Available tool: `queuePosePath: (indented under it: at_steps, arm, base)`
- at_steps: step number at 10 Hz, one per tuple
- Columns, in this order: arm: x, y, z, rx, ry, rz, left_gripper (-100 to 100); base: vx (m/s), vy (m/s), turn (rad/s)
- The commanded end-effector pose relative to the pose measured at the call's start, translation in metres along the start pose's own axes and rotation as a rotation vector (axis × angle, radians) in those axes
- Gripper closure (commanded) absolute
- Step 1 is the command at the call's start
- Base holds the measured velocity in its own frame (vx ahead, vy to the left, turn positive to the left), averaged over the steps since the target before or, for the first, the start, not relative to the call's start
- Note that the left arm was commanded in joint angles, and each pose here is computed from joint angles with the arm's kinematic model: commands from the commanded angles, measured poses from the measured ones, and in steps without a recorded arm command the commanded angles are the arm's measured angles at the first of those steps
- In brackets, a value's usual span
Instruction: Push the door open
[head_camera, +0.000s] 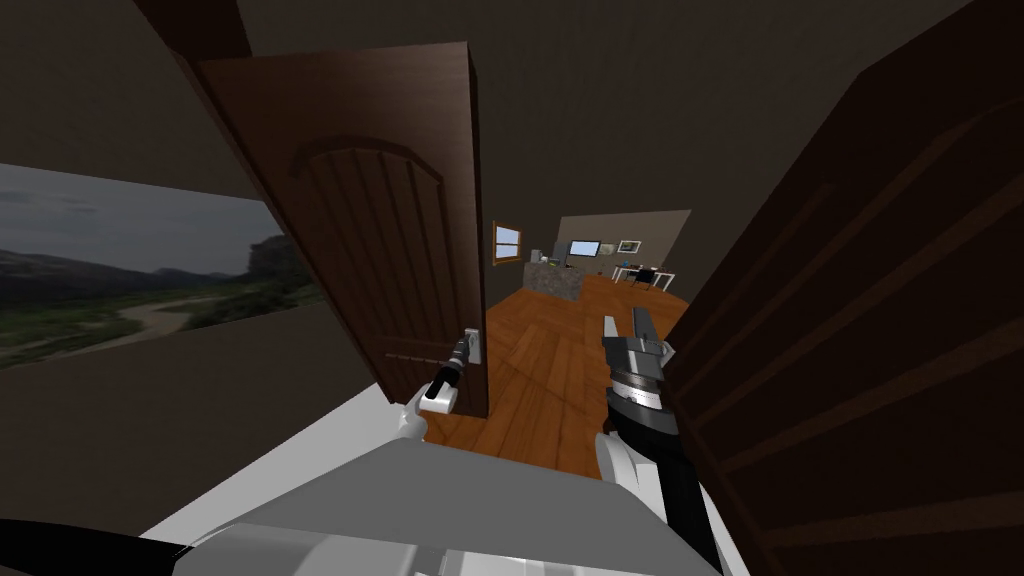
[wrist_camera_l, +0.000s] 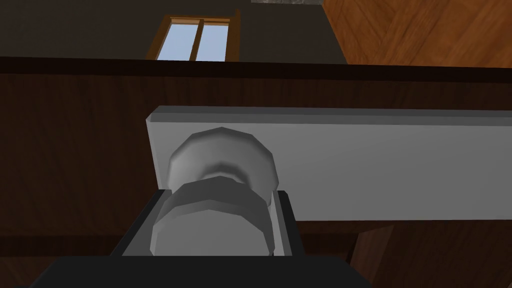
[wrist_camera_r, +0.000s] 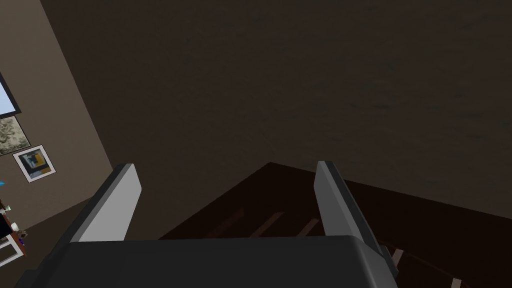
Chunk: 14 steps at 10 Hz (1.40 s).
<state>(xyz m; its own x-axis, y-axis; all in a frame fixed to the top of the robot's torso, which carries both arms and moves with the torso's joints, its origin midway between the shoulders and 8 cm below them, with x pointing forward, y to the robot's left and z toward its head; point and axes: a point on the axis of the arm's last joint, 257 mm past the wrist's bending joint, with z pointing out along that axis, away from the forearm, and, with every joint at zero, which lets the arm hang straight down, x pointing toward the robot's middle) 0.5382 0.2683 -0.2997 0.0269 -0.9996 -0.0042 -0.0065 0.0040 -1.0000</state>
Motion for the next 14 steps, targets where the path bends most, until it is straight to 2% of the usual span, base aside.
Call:
queuePosePath:
  at_steps: [1, 3, 4, 5, 9, 14]
  arm:
    - [-0.008, -0.004, 0.0038, 0.009, -0.019, -0.001, 100]
    - [-0.016, -0.004, 0.0048, 0.007, -0.036, -0.003, 100]
    - [-0.014, 0.000, 0.0026, 0.000, -0.032, -0.001, 100]
    - [-0.024, -0.002, 0.0034, 0.004, -0.049, 0.002, 100]
    - [-0.042, -0.003, 0.0029, 0.005, -0.082, 0.006, 100]
    - [-0.075, -0.004, 0.0006, 0.006, -0.143, 0.011, 100]
  base:
    - [0.151, -0.102, 0.066]
    - [0.164, -0.097, 0.052]
    - [0.083, -0.044, 0.035]
    - [0.127, -0.041, 0.043]
    - [0.179, -0.054, 0.043]
    - [0.204, -0.051, 0.051]
